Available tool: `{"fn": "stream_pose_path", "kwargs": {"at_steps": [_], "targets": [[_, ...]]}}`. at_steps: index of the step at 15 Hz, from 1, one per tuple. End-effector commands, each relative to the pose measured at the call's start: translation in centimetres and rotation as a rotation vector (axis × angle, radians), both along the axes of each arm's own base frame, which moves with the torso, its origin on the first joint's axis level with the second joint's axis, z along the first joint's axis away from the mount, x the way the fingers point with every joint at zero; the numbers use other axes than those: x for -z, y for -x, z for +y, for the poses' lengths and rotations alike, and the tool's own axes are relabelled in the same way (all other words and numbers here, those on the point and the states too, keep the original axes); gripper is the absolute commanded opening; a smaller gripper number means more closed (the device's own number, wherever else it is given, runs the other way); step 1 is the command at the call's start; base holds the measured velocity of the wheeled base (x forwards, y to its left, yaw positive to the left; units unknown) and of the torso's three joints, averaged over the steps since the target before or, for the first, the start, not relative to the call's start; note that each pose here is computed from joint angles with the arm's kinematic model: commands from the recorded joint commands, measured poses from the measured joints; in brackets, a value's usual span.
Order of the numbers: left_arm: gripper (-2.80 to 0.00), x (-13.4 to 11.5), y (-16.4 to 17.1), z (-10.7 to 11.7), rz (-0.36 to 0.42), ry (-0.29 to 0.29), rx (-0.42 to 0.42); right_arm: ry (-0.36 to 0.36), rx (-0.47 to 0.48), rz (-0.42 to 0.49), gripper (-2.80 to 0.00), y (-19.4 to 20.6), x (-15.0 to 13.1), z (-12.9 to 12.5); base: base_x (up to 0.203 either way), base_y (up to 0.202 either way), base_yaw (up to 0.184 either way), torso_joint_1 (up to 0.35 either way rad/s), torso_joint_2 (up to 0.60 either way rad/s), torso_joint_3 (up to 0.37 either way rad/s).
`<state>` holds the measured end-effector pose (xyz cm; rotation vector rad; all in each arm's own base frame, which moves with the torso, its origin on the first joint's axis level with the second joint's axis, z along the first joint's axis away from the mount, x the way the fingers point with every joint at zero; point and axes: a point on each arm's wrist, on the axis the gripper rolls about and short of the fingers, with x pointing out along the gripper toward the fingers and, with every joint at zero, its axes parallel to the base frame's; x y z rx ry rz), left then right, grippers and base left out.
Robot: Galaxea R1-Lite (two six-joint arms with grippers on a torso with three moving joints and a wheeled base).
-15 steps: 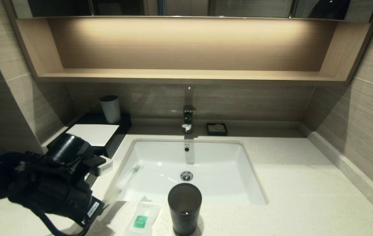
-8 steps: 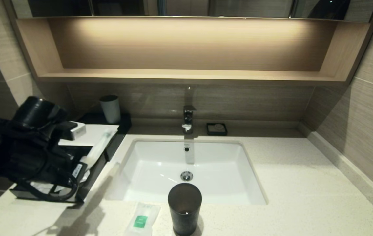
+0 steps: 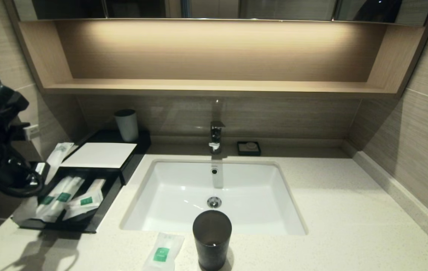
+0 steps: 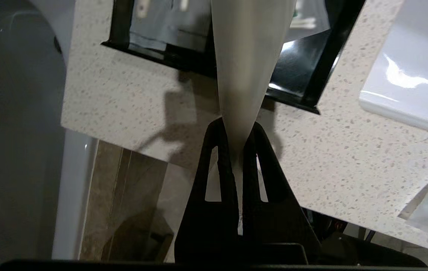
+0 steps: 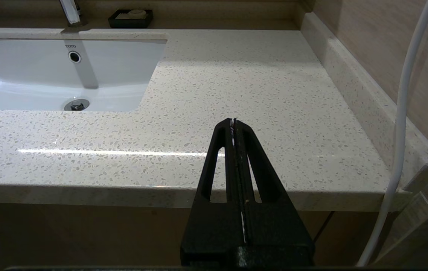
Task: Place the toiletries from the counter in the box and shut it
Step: Place the bathroom toiletry into the drawer
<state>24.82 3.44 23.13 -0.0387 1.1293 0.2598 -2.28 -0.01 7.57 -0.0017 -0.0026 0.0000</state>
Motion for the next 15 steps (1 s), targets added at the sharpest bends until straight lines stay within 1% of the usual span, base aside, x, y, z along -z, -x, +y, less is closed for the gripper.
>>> {"fn": "stream_pose_path", "kwargs": {"at_steps": [1, 4, 7, 10, 15], "targets": [[-2.8, 0.9, -1.0, 1.0, 0.081, -0.041, -0.045, 0.0, 0.0, 0.001, -2.8, 0.0, 0.0, 0.0, 0.0, 0.0, 0.0, 0.0, 0.0, 0.0], [-2.8, 1.5, -0.9, 1.0, 0.146, -0.038, -0.048, 0.0, 0.0, 0.001, -2.8, 0.0, 0.0, 0.0, 0.0, 0.0, 0.0, 0.0, 0.0, 0.0], [-2.8, 1.4, -0.3, 0.9, 0.171, -0.037, -0.043, 0.0, 0.0, 0.001, -2.8, 0.0, 0.0, 0.0, 0.0, 0.0, 0.0, 0.0, 0.0, 0.0], [-2.8, 2.1, -0.7, 0.8, 0.205, -0.034, -0.029, 0.0, 0.0, 0.001, -2.8, 0.0, 0.0, 0.0, 0.0, 0.0, 0.0, 0.0, 0.0, 0.0], [-2.8, 3.9, -2.2, 1.0, 0.275, -0.046, 0.04, 0.0, 0.0, 0.001, -2.8, 0.0, 0.0, 0.0, 0.0, 0.0, 0.0, 0.0, 0.0, 0.0]]}}
